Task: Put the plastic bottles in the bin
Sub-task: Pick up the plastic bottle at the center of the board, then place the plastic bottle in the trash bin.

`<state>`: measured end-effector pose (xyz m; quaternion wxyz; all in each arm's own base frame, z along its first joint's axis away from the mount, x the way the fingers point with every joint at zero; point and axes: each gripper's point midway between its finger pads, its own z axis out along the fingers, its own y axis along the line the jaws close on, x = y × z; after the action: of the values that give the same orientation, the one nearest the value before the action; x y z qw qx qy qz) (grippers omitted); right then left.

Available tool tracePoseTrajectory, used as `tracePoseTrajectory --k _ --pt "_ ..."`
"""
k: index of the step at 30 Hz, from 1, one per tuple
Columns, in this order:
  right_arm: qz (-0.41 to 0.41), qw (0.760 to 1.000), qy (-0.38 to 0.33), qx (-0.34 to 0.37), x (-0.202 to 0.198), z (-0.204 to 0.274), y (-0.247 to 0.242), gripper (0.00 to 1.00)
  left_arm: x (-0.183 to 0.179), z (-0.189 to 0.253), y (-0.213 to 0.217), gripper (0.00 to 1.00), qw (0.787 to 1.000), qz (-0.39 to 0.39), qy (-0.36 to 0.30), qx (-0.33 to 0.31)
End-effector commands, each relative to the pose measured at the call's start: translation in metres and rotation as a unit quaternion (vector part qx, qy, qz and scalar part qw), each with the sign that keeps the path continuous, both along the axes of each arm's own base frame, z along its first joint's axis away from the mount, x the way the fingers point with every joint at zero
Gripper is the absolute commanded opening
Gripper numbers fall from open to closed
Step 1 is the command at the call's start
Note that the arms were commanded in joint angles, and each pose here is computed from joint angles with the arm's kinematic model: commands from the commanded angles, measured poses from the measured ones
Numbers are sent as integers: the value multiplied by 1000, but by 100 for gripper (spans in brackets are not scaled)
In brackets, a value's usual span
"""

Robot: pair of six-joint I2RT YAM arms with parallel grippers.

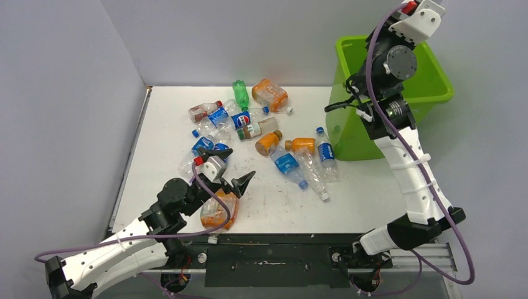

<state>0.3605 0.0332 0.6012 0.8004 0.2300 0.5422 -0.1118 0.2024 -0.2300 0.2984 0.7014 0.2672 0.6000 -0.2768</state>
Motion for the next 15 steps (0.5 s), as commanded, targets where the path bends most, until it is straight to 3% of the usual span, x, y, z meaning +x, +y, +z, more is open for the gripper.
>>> tracePoseTrajectory --k 1,6,7,8,9,10,12,15 --pt "-3 995 -41 86 18 -6 -36 5 10 9 6 96 999 32 0 -7" --pt "-33 993 -27 107 44 -39 -72 5 16 8 13 96 998 57 10 -7" --pt "-30 993 -22 108 48 -44 -72 10 16 8 13 96 998 59 17 -10" --pt "-19 994 -18 108 50 -46 -70 24 17 9 14 96 998 63 23 -10" --pt "0 994 -23 110 50 -43 -64 51 18 8 14 96 997 67 31 -8" --pt "26 993 -31 113 47 -36 -57 69 20 6 14 96 997 72 39 -5" --pt "70 989 -48 120 38 -17 -36 81 24 4 16 96 995 85 53 -4" --pt "121 984 -57 116 14 6 -1 85 29 1 18 96 991 106 81 -8"
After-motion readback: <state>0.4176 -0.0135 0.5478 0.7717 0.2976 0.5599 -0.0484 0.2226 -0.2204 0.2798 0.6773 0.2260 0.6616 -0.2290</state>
